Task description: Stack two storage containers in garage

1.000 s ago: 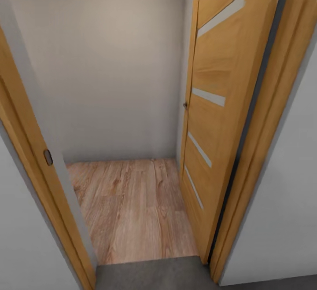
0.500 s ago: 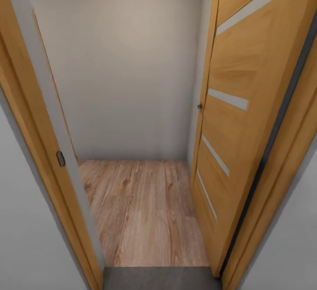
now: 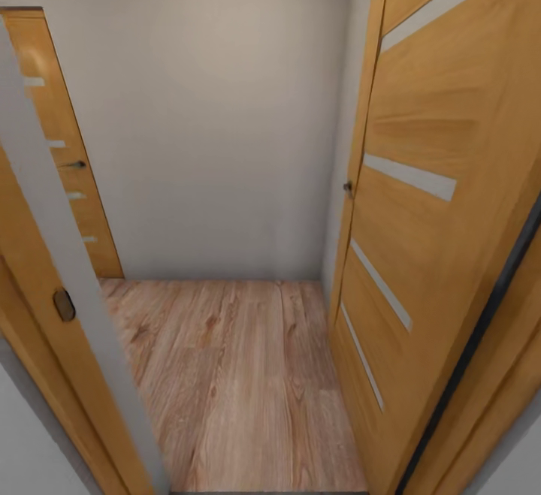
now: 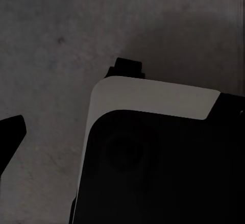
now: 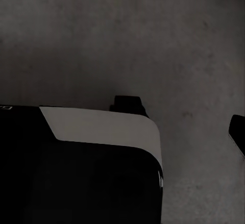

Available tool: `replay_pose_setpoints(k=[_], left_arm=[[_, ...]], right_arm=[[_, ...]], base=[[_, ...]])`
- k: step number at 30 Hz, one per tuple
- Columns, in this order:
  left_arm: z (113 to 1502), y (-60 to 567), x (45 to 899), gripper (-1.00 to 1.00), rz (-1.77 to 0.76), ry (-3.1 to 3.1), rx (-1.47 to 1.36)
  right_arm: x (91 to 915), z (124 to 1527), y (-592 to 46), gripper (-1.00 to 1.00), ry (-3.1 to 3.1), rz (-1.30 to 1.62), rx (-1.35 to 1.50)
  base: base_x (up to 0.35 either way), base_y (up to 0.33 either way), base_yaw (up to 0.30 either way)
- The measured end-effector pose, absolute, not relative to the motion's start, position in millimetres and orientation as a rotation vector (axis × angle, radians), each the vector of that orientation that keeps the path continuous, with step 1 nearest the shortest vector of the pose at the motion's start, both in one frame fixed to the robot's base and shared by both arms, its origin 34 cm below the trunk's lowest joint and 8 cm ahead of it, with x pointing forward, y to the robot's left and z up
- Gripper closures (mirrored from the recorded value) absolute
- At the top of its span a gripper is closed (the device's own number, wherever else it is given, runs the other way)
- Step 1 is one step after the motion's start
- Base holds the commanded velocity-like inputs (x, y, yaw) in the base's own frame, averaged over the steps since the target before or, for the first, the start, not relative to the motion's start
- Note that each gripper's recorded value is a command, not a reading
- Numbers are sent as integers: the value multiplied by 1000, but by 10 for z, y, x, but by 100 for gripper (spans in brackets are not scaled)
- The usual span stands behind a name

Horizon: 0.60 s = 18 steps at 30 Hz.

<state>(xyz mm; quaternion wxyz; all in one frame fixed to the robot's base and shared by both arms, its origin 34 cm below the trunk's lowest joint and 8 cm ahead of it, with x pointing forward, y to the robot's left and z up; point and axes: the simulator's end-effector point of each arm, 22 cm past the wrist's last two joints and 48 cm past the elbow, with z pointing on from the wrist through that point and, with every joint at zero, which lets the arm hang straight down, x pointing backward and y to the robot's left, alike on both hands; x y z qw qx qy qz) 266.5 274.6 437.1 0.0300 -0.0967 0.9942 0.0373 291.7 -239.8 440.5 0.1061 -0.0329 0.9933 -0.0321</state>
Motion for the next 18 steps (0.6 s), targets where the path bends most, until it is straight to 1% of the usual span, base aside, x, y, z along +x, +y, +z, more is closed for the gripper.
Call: replay_pose_setpoints(k=[18], left_arm=[[4370, 2750, 2665, -100, 116, 3065, -299]], right_arm=[[2917, 4404, -2399, -100, 2926, -95, -95]], base=[[254, 0, 0]])
